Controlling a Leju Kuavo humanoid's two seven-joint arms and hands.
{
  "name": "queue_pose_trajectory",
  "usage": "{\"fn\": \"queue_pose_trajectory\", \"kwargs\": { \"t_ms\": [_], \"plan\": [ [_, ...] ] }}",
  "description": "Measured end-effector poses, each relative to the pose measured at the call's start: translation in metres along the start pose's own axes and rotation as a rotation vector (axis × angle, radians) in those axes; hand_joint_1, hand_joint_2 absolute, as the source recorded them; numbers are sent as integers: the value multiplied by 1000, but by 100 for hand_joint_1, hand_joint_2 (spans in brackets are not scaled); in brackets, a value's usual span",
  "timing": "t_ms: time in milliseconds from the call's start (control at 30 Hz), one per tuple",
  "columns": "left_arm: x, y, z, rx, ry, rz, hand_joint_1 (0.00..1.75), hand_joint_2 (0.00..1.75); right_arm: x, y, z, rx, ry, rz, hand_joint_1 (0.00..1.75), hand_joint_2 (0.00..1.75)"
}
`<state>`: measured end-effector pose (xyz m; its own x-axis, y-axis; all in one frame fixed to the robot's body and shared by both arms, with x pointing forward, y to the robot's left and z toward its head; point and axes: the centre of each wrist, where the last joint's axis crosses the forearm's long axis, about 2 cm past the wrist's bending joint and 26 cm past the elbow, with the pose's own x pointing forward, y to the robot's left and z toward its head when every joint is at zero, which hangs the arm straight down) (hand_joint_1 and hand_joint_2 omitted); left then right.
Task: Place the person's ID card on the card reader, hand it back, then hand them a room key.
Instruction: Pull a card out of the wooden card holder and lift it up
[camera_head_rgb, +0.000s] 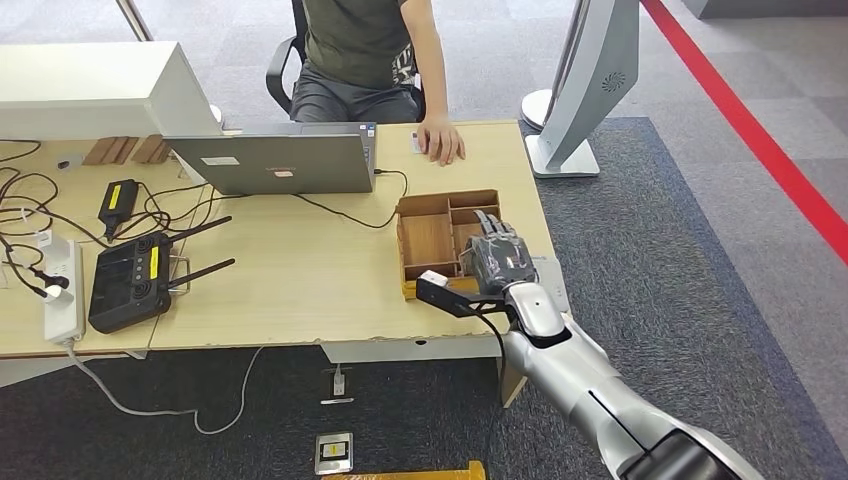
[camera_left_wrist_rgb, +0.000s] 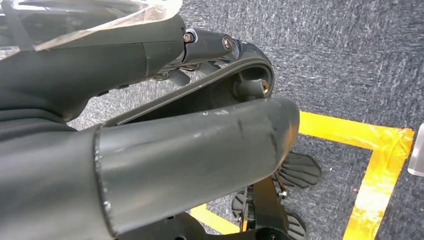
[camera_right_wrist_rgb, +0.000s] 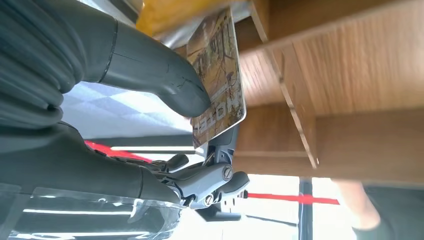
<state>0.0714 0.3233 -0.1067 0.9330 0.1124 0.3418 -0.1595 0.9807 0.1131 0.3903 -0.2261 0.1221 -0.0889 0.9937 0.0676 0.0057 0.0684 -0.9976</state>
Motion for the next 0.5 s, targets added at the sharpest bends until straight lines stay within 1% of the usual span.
{"fn": "queue_pose_trajectory", "kwargs": {
  "t_ms": [100,300,500],
  "plan": [
    [0,0,0,0,0,0,0,0,6,-13,-5,-44,-11,6,175,175],
    [0,0,0,1,2,4,0,0,23,-53,-19,-148,-66,9,175,175],
    [0,0,0,0,1,1,0,0,42,-86,-28,-230,-118,13,175,175]
  ]
}}
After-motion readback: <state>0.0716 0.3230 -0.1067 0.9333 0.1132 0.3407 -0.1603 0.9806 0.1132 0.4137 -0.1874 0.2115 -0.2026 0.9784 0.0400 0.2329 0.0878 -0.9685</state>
